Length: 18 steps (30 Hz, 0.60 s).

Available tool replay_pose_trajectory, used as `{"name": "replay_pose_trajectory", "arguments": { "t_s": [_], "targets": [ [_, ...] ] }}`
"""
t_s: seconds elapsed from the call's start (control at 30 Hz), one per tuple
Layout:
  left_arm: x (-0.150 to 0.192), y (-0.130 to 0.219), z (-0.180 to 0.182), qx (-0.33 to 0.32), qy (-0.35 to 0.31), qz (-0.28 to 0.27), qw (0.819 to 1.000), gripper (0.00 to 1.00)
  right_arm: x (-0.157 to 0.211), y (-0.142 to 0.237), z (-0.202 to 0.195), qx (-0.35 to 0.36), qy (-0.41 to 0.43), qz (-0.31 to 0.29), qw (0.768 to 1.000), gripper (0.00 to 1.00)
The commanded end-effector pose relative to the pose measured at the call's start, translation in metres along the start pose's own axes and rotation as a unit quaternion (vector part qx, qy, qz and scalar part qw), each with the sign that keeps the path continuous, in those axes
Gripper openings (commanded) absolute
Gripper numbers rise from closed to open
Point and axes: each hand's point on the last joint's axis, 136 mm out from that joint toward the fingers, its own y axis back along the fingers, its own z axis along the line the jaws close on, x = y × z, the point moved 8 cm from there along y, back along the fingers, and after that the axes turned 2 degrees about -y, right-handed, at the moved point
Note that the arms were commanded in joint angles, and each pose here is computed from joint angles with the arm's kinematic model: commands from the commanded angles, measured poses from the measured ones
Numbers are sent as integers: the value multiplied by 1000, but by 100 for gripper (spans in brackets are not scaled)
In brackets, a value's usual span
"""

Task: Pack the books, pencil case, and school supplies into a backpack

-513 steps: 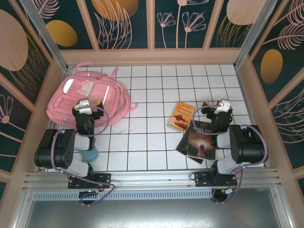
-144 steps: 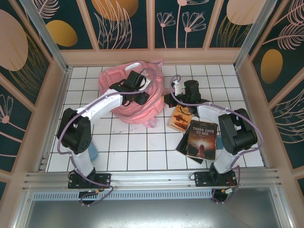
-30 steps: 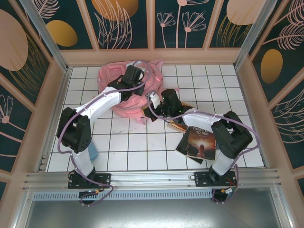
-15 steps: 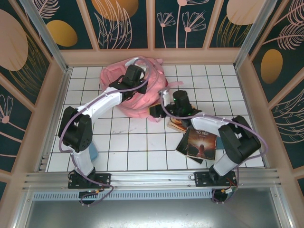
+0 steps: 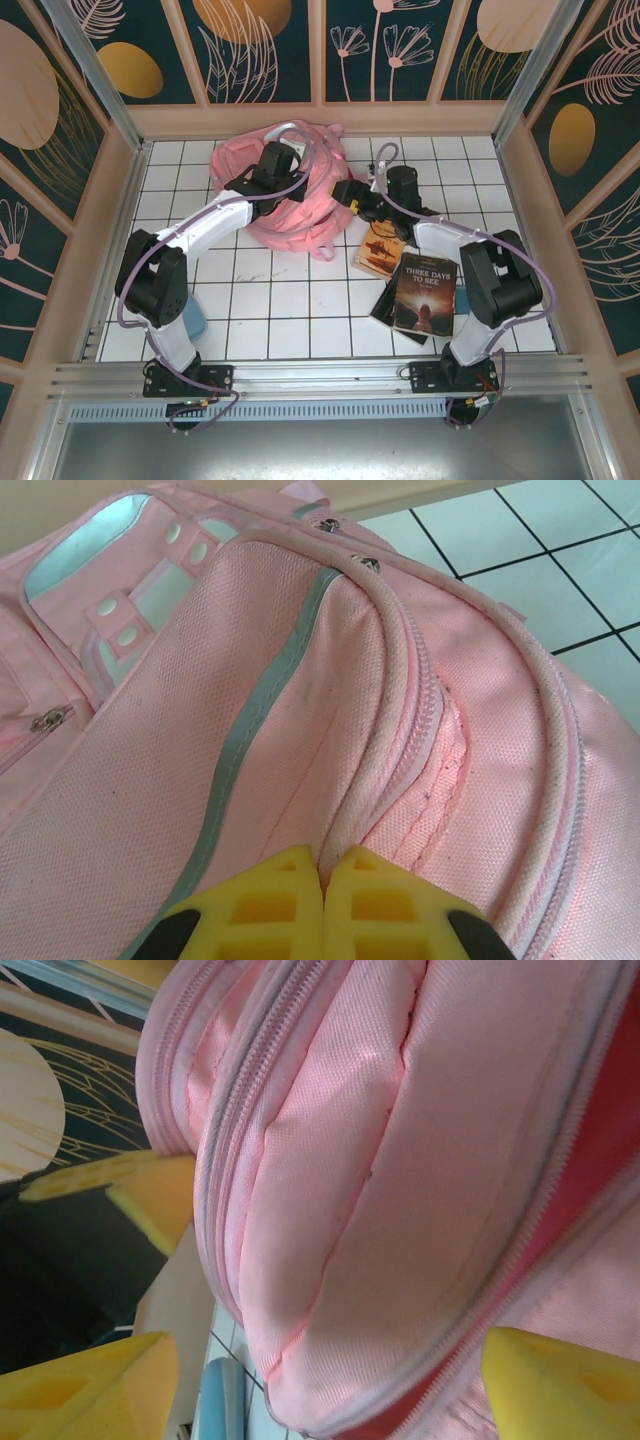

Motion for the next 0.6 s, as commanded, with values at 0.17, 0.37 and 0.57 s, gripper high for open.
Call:
{"name": "replay_pose_trajectory", "arguments": {
  "t_s": [0.17,0.37,0.57],
  "targets": [
    [-42,31,-4,13,54,-69,996,5,-3,-43,20,-96,-9,71,993,67],
    [-22,57,23,-102,142,-16,984,48,-9,-44,38,-144,-3,57,988,51],
    [25,91,19,-39,210,31,976,60,-13,-50,51,-162,-6,63,985,48]
  ]
}}
